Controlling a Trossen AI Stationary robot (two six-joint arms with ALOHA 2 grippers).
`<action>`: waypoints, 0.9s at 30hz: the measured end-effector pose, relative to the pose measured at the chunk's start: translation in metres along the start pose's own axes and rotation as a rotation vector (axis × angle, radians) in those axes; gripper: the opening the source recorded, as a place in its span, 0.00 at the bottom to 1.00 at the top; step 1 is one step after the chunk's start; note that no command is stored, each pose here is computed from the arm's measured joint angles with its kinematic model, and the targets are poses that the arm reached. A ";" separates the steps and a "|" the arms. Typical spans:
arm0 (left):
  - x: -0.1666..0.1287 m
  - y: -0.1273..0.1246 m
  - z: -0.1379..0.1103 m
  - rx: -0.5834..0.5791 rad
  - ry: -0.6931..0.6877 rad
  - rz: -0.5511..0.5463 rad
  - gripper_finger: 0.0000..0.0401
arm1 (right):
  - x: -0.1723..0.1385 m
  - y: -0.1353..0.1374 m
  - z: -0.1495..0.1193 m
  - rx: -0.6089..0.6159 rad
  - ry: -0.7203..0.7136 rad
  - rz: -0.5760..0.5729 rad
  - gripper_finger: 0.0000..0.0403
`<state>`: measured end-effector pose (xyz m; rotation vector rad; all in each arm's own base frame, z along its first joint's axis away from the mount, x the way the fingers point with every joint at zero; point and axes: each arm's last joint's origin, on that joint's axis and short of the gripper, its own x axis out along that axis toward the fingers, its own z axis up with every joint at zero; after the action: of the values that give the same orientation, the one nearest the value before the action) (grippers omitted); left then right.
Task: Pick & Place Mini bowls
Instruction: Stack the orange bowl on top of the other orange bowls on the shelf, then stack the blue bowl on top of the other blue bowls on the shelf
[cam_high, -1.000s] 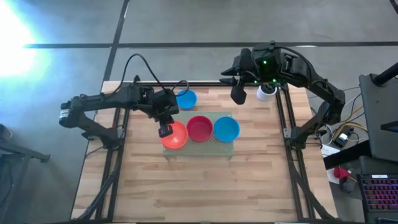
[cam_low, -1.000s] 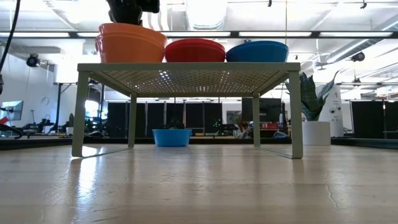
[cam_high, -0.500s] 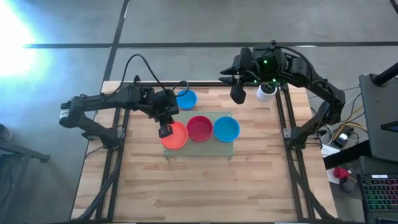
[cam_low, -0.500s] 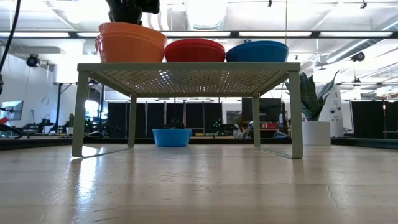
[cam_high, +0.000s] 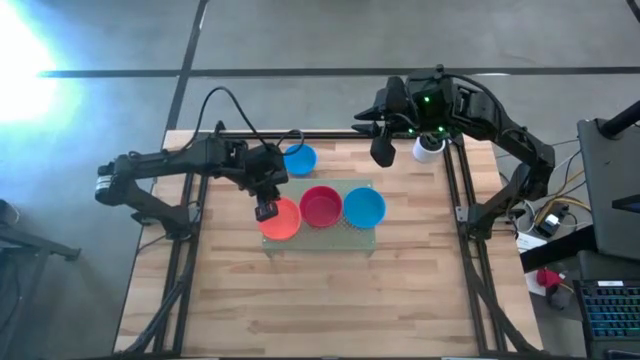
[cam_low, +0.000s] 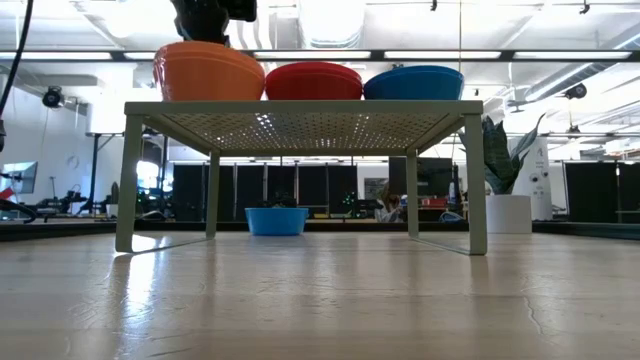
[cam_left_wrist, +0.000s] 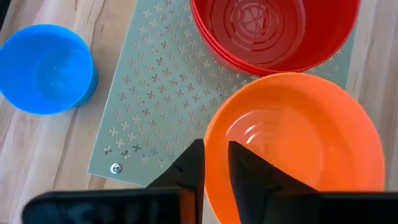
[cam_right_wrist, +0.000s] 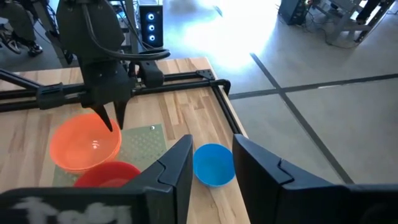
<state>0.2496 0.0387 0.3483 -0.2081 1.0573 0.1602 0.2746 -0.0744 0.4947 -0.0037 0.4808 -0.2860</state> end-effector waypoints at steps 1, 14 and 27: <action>-0.001 0.000 0.000 0.000 -0.003 0.000 0.16 | 0.000 0.000 0.000 0.000 0.000 0.000 0.27; -0.025 -0.002 0.013 0.023 -0.100 0.024 0.17 | 0.000 0.000 0.000 0.001 0.000 0.000 0.27; -0.031 0.021 0.012 -0.058 -0.090 0.311 0.17 | 0.018 -0.002 -0.004 0.026 0.051 -0.012 0.24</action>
<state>0.2400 0.0605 0.3786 -0.0861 0.9918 0.4771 0.2873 -0.0807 0.4831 0.0264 0.5278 -0.3052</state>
